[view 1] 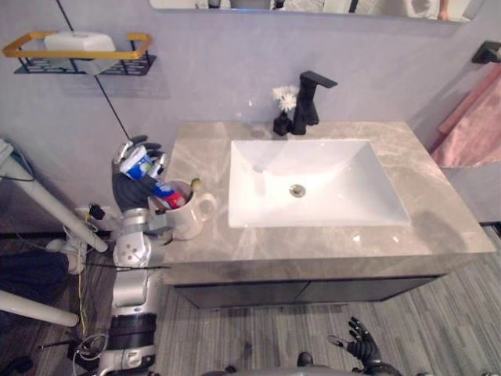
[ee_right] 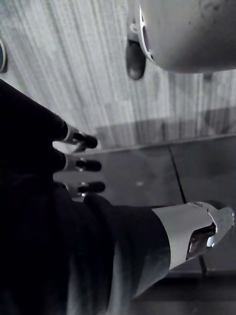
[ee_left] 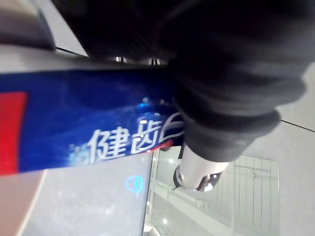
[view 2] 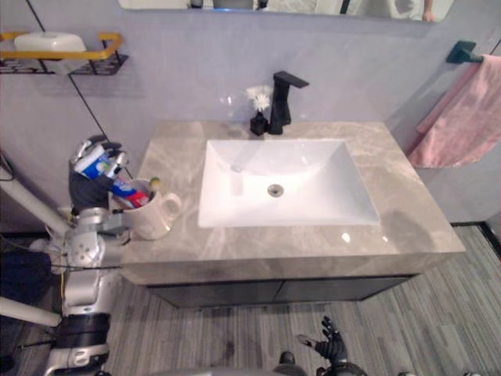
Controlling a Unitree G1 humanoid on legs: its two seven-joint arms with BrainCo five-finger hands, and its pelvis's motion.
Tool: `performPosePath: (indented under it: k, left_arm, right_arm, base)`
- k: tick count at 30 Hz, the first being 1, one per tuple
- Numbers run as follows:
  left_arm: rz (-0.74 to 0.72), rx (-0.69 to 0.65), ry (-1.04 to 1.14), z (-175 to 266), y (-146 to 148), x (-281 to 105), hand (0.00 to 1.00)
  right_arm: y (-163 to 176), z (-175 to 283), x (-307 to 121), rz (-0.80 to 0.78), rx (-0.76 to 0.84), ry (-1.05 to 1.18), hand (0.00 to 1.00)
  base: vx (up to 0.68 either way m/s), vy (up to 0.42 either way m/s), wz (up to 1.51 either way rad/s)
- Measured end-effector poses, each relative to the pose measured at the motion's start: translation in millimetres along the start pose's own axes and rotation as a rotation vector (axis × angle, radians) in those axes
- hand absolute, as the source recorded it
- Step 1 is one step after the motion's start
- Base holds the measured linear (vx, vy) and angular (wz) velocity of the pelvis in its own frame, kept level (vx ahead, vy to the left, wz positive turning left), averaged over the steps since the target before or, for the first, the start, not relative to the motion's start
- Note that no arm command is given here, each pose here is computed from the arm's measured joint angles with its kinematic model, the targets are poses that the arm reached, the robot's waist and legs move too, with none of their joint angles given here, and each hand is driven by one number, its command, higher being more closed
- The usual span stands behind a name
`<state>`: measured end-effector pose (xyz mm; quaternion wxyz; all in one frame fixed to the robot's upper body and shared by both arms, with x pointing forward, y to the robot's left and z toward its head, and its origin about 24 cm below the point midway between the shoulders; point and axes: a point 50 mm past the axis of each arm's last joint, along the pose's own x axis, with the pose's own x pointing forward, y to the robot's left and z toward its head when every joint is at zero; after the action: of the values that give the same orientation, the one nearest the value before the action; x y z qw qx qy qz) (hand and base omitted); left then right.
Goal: Organize washtable
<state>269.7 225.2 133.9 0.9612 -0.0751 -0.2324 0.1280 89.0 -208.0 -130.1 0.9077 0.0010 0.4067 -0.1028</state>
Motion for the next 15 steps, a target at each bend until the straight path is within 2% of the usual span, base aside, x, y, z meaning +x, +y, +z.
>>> performPosePath:
  k: [9,15]
  left_arm:
    - [-0.011,-0.007,-0.010,2.2,-3.7,0.4,0.00]
    - [-0.094,-0.070,-0.139,31.5,-27.1,0.6,0.00]
  right_arm:
    - [1.2,-1.0,-0.5,0.005,-0.003,0.003,0.00]
    - [1.7,-1.5,-0.7,0.006,-0.001,0.004,0.00]
  base:
    - [-0.01,-0.003,0.00]
    - [0.00,0.000,0.00]
